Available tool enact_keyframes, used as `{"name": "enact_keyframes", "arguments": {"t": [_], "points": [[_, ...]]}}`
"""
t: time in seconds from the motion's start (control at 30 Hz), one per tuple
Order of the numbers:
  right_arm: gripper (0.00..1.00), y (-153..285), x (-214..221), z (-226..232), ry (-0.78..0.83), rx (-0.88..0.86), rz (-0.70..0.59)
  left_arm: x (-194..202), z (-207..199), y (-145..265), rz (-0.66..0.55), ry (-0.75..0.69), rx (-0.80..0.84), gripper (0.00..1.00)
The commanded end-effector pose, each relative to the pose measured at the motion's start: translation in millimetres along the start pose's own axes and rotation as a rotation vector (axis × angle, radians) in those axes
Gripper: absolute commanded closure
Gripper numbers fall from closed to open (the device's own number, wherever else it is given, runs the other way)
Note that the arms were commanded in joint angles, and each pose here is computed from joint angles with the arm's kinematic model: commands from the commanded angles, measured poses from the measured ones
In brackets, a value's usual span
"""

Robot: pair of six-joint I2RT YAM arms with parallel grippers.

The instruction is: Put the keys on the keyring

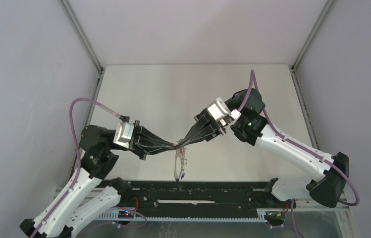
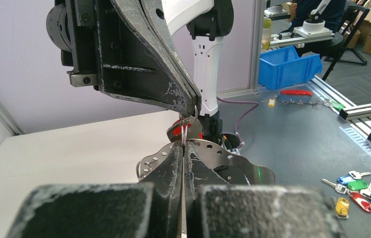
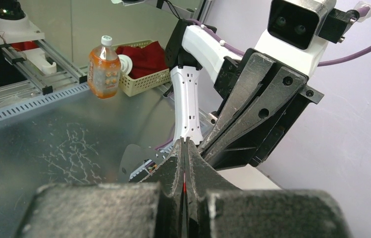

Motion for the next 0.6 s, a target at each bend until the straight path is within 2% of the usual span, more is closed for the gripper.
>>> {"name": "enact_keyframes", "arguments": {"t": [0.0,0.57], "points": [[1.0,-3.2,-1.4,0.1,0.008,-0.011,-0.013,-23.1,-9.0,-2.4,-0.047,-0.07,0.014,1.0],[1.0,-4.5,-2.8,-4.2,0.012,0.0,-0.031,-22.5,-8.8,-2.1,-0.045,-0.071,0.012,1.0]]}}
Point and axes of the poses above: each gripper's point midway between its finger pads, its own y axis back along the fingers, its own z axis along the line the jaws close on, x = y × z, the point moved 5 cm from there along y, back along the fingers, and after that the axes turned 12 degrees about y, right-handed, at the moved point
